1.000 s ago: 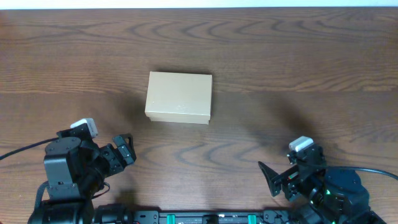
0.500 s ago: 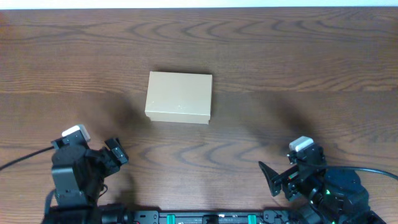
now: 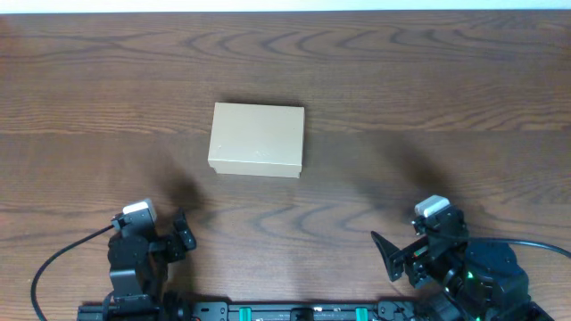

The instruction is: Pack container

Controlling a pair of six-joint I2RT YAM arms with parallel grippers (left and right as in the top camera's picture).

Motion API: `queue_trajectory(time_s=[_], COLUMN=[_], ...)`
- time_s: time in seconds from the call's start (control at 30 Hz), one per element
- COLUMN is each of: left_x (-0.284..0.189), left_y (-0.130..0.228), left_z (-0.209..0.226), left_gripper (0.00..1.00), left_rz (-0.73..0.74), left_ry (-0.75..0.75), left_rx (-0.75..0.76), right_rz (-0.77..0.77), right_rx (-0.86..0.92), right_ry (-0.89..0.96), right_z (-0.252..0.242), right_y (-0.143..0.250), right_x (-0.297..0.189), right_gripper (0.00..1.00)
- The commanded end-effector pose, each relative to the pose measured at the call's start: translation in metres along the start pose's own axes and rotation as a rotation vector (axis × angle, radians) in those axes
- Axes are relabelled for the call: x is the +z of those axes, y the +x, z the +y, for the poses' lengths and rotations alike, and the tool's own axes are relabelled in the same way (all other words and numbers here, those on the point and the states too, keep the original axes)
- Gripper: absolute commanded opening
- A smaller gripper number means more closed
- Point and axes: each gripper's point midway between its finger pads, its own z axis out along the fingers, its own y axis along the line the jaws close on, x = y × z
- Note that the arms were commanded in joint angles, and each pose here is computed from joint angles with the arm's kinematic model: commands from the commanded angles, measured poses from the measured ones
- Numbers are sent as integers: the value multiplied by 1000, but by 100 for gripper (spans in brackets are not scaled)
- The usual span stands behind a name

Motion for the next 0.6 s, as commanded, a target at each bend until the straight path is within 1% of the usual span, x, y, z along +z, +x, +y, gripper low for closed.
queue_trajectory(time_s=[0.0, 0.1, 0.33, 0.57], left_x=[1, 5, 20, 21], left_y=[1, 8, 32, 35], left_z=[1, 2, 8, 7], left_gripper=[95, 95, 95, 95], left_rz=[-17, -12, 20, 29], left_ry=[-1, -6, -23, -19], left_rx=[120, 159, 148, 172], right_rz=[0, 0, 0, 0], right_rx=[16, 16, 16, 16], right_ry=[9, 9, 9, 9], right_z=[-2, -2, -2, -2], right_y=[1, 1, 1, 1], right_x=[0, 0, 0, 0], right_gripper=[99, 99, 99, 99])
